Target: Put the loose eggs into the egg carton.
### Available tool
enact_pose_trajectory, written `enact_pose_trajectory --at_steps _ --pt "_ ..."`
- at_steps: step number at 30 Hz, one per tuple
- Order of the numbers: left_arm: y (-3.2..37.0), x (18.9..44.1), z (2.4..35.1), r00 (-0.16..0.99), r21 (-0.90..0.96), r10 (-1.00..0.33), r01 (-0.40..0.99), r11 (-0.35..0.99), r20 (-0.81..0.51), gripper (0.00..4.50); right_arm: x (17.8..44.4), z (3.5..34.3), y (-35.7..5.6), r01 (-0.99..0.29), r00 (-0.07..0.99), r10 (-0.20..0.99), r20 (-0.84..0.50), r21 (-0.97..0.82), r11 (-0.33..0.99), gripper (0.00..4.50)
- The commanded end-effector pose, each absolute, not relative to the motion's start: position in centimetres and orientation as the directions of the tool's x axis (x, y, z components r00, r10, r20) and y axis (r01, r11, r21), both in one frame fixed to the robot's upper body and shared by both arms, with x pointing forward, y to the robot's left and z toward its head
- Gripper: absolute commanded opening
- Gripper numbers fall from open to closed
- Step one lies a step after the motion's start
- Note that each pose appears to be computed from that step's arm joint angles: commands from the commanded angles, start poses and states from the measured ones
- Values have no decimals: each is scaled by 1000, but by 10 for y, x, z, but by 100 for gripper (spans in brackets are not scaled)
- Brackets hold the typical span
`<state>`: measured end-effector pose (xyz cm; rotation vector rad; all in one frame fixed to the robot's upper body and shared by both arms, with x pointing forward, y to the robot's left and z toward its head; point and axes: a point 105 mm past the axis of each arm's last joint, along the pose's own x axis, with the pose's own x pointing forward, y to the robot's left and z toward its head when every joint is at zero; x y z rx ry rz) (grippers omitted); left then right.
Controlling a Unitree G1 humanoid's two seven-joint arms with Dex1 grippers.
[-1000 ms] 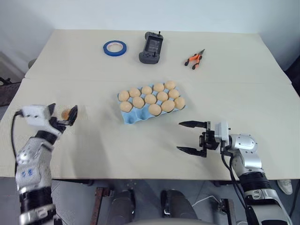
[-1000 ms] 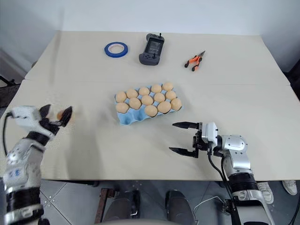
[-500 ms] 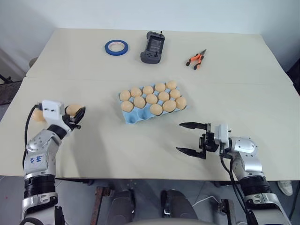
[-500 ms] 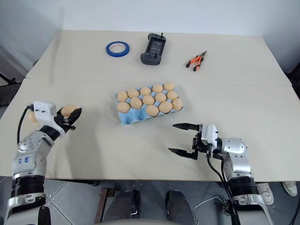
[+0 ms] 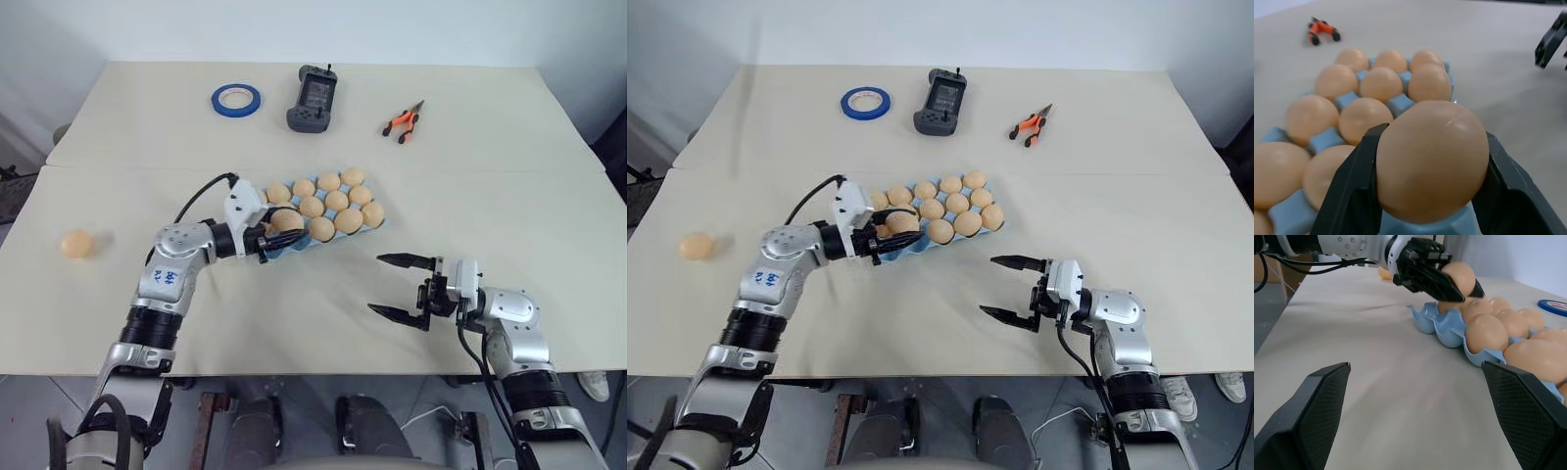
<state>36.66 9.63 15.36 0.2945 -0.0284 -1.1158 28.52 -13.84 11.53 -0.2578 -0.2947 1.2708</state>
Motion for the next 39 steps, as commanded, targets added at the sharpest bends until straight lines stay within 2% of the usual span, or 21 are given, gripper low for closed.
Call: enact_pose_trajectory --at_steps 1,6,9,13,17,23,27,31,34,37,39 --pt "93 366 155 413 275 -901 889 366 -134 287 281 126 -141 -865 294 950 109 -393 313 450" --pt "109 369 167 474 333 -877 842 424 -82 448 276 125 -139 -865 302 947 114 -386 322 450" --pt "128 364 185 499 363 -867 807 467 5 448 275 124 -138 -869 298 948 114 -379 319 450" --pt "176 350 200 584 371 -804 726 580 114 448 275 125 -136 -878 276 955 110 -376 297 450" --pt "224 315 182 663 373 -744 672 640 82 448 272 127 -135 -892 232 968 98 -376 252 450" --pt "271 260 153 752 317 -659 630 709 -21 448 269 129 -137 -905 196 977 80 -369 212 450" --pt "288 240 144 807 289 -589 574 766 -41 448 269 128 -139 -912 190 979 71 -357 203 450" --pt "304 231 144 880 271 -474 454 849 10 448 268 125 -140 -917 188 980 65 -346 199 450" --pt "332 226 147 966 128 -214 196 972 144 448 268 124 -140 -922 180 982 58 -338 189 450" --pt "357 217 143 979 71 32 -47 996 202 448 271 126 -140 -920 183 981 59 -341 192 450" --pt "368 214 138 967 46 149 -161 986 206 448 273 126 -141 -919 183 981 57 -344 192 450"
